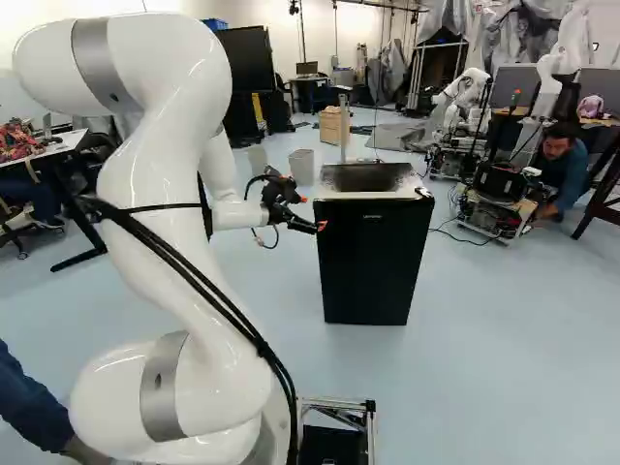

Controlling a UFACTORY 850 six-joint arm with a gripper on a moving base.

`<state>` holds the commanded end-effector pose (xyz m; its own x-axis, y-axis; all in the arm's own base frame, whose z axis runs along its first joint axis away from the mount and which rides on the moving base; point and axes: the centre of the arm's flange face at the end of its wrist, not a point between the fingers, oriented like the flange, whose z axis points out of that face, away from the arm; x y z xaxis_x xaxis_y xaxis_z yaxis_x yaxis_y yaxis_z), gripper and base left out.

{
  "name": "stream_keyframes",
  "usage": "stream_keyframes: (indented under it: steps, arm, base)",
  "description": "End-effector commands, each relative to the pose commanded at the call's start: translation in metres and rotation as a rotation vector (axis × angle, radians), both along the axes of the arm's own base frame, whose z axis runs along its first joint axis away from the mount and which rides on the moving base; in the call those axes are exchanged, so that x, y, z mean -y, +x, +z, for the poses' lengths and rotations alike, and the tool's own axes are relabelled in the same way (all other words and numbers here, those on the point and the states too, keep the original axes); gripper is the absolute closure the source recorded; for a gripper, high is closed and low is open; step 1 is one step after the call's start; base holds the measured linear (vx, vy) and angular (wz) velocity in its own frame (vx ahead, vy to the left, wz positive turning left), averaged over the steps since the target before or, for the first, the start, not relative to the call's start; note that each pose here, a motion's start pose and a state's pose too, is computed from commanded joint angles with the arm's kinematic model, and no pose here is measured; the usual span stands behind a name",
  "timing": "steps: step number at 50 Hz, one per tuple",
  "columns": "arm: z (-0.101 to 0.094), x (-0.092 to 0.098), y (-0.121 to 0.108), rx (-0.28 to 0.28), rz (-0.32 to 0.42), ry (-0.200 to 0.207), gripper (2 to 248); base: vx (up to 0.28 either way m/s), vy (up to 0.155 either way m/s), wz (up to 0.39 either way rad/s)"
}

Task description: Grab a drink from the fridge

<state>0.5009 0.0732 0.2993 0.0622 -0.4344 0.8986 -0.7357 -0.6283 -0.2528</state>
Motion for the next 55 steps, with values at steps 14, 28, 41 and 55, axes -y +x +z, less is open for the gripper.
stream_keyframes:
  steps: [14, 28, 41, 55]
  arm:
    - [-0.005, 0.000, 0.005, -0.004, -0.002, -0.001, 3]
    - [-0.006, 0.002, 0.013, 0.003, -0.011, 0.001, 3]
    - [-0.006, 0.008, 0.017, 0.005, -0.025, 0.002, 3]
    - [-0.006, 0.018, 0.018, 0.006, -0.044, 0.002, 3]
  base:
    - [0.000, 0.000, 0.000]
    - [0.000, 0.000, 0.000]
    - [0.000, 0.000, 0.000]
    - [0.000, 0.000, 0.000]
